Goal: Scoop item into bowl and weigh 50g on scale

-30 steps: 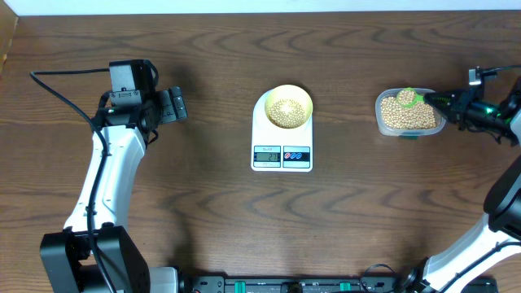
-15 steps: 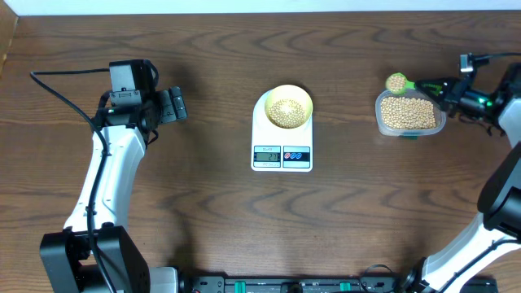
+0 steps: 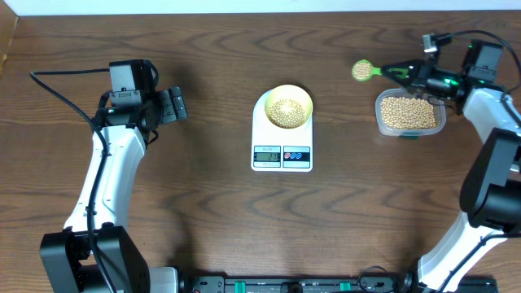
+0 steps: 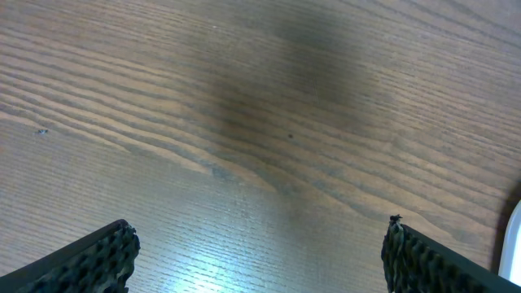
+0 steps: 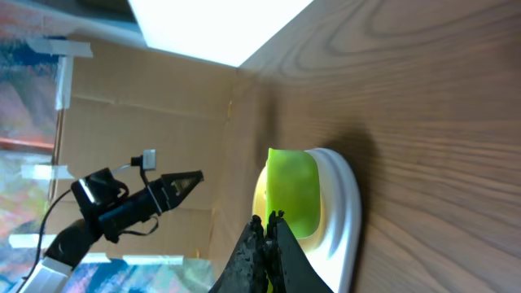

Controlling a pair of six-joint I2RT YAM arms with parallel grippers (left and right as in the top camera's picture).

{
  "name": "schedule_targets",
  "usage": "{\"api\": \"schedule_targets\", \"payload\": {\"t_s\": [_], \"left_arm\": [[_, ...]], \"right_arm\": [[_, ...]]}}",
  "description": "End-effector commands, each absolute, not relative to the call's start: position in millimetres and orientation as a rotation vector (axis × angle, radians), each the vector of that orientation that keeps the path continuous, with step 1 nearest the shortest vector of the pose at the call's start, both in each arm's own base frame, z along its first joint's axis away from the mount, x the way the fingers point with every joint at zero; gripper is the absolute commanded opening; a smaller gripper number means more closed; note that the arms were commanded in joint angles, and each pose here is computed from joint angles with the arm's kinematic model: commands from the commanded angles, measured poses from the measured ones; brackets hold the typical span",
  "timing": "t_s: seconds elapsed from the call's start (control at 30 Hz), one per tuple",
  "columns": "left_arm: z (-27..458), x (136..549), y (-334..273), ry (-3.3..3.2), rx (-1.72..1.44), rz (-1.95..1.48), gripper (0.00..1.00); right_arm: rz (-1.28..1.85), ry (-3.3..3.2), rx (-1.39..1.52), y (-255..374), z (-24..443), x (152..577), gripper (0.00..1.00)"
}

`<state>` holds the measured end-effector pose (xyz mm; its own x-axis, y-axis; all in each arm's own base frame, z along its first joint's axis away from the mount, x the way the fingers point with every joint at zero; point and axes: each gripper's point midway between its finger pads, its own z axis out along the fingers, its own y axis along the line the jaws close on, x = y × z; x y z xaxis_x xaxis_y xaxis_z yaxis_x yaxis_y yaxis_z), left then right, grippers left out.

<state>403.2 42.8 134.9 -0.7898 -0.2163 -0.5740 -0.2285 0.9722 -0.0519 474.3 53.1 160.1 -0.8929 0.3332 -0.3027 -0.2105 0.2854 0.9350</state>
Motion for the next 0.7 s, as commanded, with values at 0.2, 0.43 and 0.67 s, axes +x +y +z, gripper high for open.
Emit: {"api": "schedule_targets", "payload": {"t_s": [0.2,0.43,0.67], "left_arm": [[129.6,402.9,45.5,2.52,-0.331,0.045,0.98],[129.5,402.8,45.5,2.521,-0.331,0.045,0.98],[129.5,402.8,45.5,2.521,-0.331,0.045,0.98]], "right_arm": [[1.752,2.139,-0.006,114.7,168.0,469.8,0.01],[1.775,2.179,-0.083,157.3,166.3,461.9,0.01],[1.776,2.21,-0.174,195.8,163.1,450.8,0.01]]}}
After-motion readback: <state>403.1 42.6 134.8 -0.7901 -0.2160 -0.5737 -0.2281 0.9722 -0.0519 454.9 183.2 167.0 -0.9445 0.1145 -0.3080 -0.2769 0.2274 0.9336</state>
